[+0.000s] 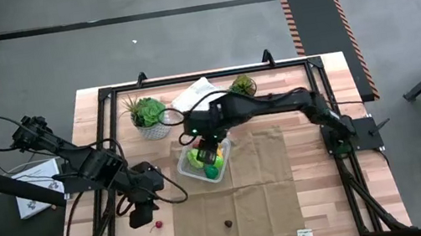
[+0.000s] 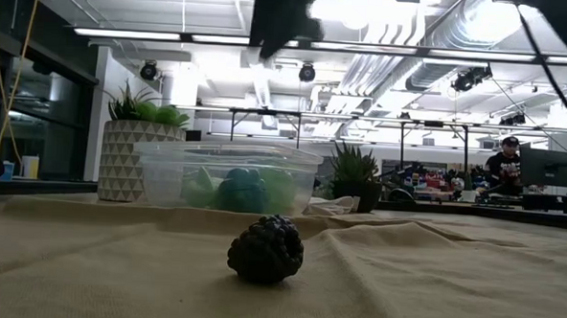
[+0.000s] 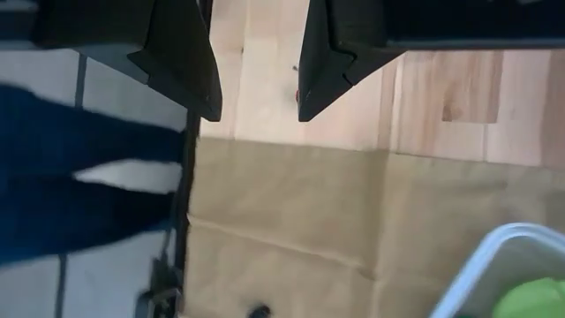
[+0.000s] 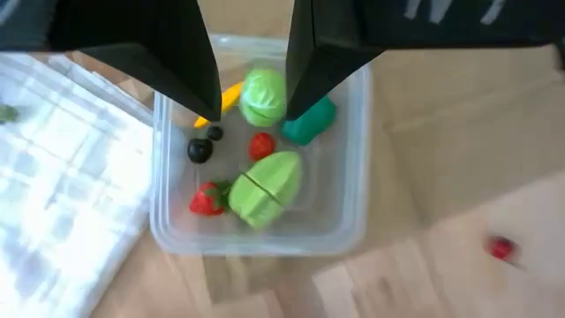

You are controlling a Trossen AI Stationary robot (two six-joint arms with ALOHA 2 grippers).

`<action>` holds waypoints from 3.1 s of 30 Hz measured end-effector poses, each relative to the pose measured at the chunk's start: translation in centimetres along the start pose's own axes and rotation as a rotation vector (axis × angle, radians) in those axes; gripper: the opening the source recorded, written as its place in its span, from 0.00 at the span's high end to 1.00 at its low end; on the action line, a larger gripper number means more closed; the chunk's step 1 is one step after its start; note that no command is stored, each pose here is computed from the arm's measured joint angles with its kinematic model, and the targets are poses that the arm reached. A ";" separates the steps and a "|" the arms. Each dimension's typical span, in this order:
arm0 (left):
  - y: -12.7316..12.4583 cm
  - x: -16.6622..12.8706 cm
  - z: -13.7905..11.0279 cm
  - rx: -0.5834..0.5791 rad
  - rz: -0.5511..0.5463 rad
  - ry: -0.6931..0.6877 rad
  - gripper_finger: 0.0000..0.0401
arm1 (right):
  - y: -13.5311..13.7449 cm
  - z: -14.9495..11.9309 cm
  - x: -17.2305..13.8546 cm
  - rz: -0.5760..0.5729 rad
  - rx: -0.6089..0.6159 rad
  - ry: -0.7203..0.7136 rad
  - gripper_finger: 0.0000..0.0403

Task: Pick and placing Produce into tupperware
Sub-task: Put the red cherry into transparent bin

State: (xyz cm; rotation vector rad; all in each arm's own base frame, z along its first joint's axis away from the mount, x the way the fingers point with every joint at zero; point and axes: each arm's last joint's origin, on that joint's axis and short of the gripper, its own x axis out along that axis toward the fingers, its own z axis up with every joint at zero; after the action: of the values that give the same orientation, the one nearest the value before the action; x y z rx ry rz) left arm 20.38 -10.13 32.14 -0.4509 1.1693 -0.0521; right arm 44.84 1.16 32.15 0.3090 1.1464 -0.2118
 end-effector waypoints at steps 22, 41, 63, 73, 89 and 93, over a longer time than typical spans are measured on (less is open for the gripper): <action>-0.9 5.1 -6.3 0.025 0.030 0.187 0.65 | 7.8 -7.2 -8.7 -0.195 0.220 -0.219 0.71; 0.2 10.3 -7.3 -0.221 0.101 0.030 0.65 | 9.6 -10.0 -9.2 -0.241 0.064 -0.134 0.71; -0.8 15.0 -8.7 -0.172 0.193 0.089 0.65 | 11.9 -12.0 -9.7 -0.193 -0.023 -0.116 0.71; -0.8 15.1 -8.8 0.053 0.178 0.135 0.65 | 11.9 -12.1 -9.7 -0.192 -0.015 -0.118 0.71; -0.4 15.0 -8.9 0.129 0.225 0.139 0.65 | 12.1 -12.2 -9.8 -0.213 -0.034 -0.141 0.71; -0.4 15.0 -8.9 0.165 0.226 0.137 0.65 | 12.0 -12.1 -9.8 -0.215 -0.037 -0.141 0.71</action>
State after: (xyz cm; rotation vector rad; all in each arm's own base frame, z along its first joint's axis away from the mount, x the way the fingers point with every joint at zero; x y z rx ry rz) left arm 18.48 -17.39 16.33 -0.1700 1.3326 0.0166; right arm 34.36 16.68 38.13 0.1347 1.0422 -0.3951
